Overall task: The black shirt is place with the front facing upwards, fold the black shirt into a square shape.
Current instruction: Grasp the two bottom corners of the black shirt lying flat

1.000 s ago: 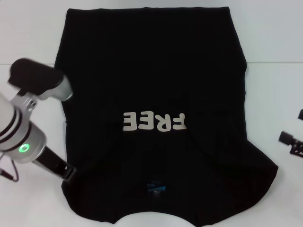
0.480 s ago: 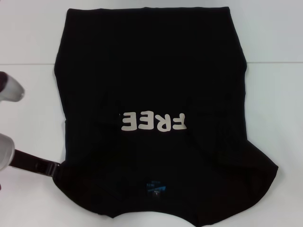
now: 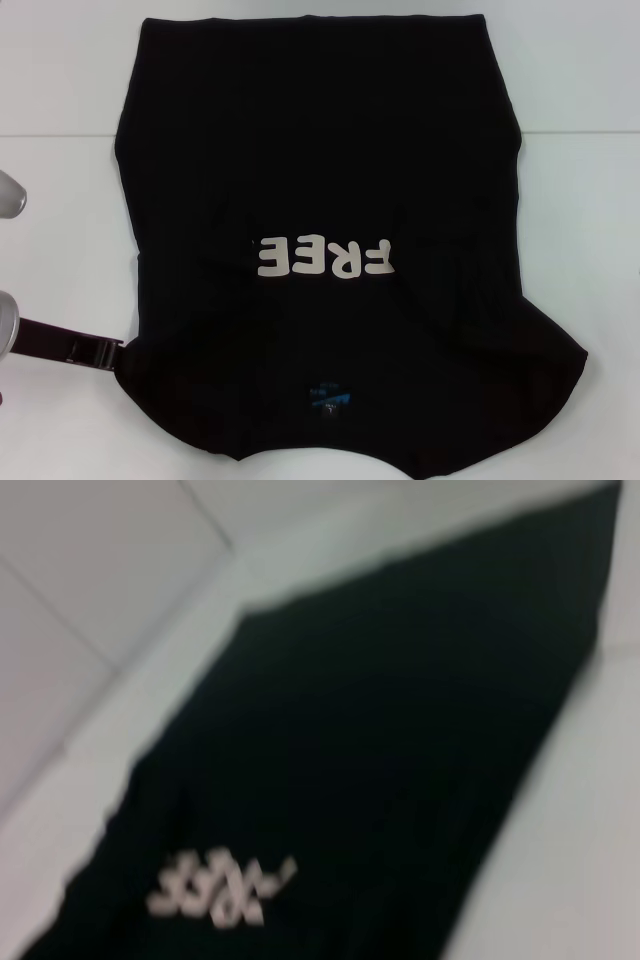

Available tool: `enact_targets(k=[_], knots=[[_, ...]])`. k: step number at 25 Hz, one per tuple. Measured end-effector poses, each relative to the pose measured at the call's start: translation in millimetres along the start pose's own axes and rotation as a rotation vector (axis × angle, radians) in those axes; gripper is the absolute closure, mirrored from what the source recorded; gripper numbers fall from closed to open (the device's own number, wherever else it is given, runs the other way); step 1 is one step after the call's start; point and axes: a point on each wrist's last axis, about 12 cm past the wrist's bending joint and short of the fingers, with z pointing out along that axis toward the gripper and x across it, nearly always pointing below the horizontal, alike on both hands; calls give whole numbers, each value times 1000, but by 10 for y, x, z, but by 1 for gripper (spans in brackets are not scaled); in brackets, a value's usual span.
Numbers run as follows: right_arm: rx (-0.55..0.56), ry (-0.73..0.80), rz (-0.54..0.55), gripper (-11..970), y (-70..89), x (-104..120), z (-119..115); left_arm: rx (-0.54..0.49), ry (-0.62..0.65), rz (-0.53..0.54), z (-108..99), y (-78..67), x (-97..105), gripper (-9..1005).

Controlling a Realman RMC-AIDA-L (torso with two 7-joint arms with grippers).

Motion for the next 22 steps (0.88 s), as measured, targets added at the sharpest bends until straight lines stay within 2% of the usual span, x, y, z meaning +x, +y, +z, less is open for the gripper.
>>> enact_targets(k=[4,9,14,22], knots=[[82,212,24,31,157,-276,83,17,-12,-9,-1,26,3,946],[100,385,20,52,398,-474,252,34,-25,-24,3,59,4,945],[84,459,6,73,523,-471,461,43,-41,-30,-13,105,4,945],[41,502,41,106,498,-352,642,51,-39,-25,0,108,-16,944]])
